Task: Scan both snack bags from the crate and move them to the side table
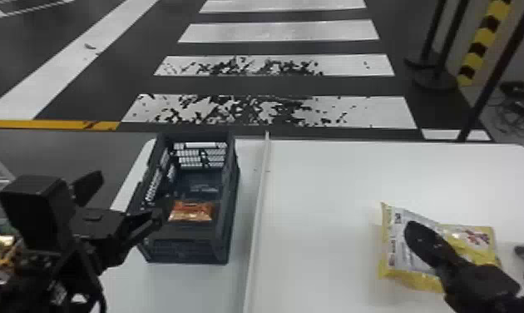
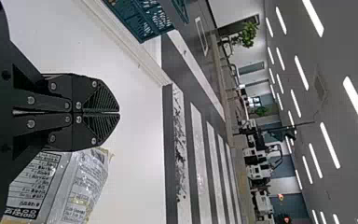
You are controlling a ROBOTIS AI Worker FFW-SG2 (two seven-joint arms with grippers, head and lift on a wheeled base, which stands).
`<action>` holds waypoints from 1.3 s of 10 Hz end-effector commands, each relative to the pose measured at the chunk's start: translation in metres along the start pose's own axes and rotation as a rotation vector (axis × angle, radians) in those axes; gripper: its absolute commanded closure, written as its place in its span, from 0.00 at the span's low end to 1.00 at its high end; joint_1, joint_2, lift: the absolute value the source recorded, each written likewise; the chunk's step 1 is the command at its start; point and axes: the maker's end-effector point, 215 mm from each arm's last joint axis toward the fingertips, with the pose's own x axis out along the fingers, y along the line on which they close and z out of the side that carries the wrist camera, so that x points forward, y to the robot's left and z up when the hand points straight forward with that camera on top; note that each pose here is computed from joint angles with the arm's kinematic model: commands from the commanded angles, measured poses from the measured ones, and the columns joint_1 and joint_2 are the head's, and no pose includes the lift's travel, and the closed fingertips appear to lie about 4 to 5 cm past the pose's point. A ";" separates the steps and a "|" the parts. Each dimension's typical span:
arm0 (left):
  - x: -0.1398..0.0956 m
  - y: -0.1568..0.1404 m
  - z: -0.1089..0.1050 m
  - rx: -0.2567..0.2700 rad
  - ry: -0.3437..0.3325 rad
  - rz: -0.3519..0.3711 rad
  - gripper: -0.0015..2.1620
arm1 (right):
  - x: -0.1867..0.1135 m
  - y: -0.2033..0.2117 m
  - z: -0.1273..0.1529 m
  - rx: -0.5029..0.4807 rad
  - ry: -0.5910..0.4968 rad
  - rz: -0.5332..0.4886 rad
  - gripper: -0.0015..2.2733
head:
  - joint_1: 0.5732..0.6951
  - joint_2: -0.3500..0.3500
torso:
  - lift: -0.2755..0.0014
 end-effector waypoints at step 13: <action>0.003 -0.029 -0.014 -0.053 -0.033 -0.072 0.00 | 0.026 -0.041 -0.055 -0.054 0.119 0.001 0.99 | 1.00 0.59 | 0.65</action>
